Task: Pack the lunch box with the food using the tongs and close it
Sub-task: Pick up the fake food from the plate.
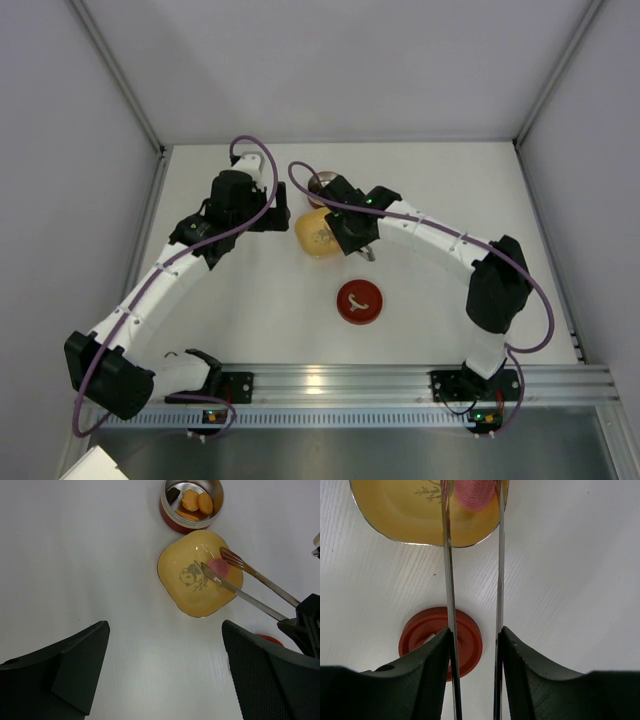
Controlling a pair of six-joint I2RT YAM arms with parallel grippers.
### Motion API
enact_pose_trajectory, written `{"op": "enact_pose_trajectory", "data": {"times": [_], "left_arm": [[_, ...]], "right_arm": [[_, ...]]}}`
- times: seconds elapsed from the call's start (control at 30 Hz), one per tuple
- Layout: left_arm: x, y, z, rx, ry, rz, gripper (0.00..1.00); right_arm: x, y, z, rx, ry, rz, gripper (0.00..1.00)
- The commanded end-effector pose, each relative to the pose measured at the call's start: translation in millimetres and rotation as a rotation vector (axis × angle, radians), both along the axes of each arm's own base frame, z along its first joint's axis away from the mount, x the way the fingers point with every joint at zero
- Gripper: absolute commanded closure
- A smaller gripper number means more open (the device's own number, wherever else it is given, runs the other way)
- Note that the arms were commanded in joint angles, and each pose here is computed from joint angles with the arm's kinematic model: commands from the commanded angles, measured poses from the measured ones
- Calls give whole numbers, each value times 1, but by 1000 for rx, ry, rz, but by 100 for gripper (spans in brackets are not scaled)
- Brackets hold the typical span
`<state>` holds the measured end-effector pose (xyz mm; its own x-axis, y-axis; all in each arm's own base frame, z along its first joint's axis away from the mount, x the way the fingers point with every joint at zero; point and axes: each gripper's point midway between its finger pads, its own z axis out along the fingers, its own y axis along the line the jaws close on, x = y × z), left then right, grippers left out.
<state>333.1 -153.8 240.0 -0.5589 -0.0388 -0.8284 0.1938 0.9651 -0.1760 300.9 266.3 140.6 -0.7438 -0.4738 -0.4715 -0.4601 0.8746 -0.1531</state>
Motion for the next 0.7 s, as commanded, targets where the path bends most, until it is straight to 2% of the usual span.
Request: {"op": "enact_pose_trajectory", "data": {"times": [0.0, 0.57, 0.67], "left_arm": [[2, -2, -1, -9, -1, -1, 1], [2, -2, -1, -9, -1, 0, 1], [2, -1, -1, -7, -1, 3, 1]], "right_arm": [[-6, 7, 0, -15, -8, 30, 58], [-8, 18, -6, -18, 12, 65, 58], [-8, 20, -4, -11, 8, 64, 63]]}}
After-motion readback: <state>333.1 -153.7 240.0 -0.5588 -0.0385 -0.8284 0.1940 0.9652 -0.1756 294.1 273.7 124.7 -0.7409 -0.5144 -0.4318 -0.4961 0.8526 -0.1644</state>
